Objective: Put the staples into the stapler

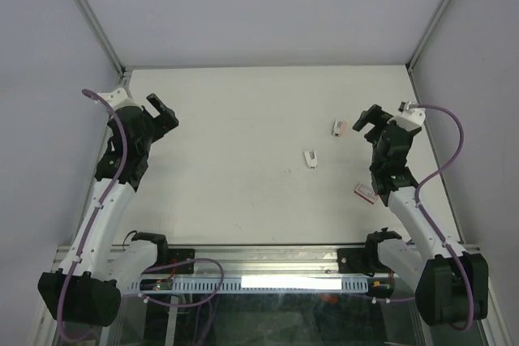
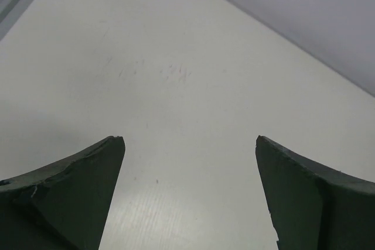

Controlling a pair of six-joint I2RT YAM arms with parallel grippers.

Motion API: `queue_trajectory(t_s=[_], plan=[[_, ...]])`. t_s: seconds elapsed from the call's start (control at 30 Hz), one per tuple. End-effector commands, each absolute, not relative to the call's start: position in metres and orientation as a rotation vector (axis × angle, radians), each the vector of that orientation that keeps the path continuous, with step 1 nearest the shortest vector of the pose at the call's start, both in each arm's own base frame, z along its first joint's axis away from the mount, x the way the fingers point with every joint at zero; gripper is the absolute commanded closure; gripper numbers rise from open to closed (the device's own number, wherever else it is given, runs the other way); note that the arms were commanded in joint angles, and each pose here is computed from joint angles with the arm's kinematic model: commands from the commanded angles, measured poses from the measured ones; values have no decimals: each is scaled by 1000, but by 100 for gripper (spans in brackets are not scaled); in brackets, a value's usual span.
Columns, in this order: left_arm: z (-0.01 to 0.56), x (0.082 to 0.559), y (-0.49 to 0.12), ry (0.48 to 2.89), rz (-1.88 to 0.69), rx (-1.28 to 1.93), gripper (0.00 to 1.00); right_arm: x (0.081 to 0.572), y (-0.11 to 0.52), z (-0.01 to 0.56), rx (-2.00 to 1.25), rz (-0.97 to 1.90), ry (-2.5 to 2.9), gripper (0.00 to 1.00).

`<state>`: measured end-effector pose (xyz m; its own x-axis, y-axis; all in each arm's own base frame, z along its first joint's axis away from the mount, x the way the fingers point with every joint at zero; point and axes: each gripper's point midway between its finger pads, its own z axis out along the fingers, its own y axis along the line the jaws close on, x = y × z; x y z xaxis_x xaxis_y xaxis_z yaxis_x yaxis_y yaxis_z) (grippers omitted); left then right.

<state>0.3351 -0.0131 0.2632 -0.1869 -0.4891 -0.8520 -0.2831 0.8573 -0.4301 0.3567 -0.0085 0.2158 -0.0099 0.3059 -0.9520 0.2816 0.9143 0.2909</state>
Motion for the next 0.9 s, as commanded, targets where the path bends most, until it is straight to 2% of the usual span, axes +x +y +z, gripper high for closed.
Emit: queue_trajectory(t_s=[0.0,0.13,0.33,0.43,0.63,0.73,0.87], plan=[[257,325,-23,1920,-190,-457,1,336,-6,183,525,45,1746,0],[252,332,-47,1973,-267,-248,1,334,9,185,488,125,1801,1],[227,328,-96,2070,-559,-130,1,334,46,175,317,275,1969,0],[234,319,-110,2039,-661,-61,1,331,63,165,257,338,2085,1],[247,311,-95,1958,-630,-106,1,316,118,137,158,438,2251,8],[245,307,-86,1942,-599,-141,1,317,135,121,121,355,2304,11],[250,305,-84,1927,-593,-140,1,331,140,92,136,221,2405,20]])
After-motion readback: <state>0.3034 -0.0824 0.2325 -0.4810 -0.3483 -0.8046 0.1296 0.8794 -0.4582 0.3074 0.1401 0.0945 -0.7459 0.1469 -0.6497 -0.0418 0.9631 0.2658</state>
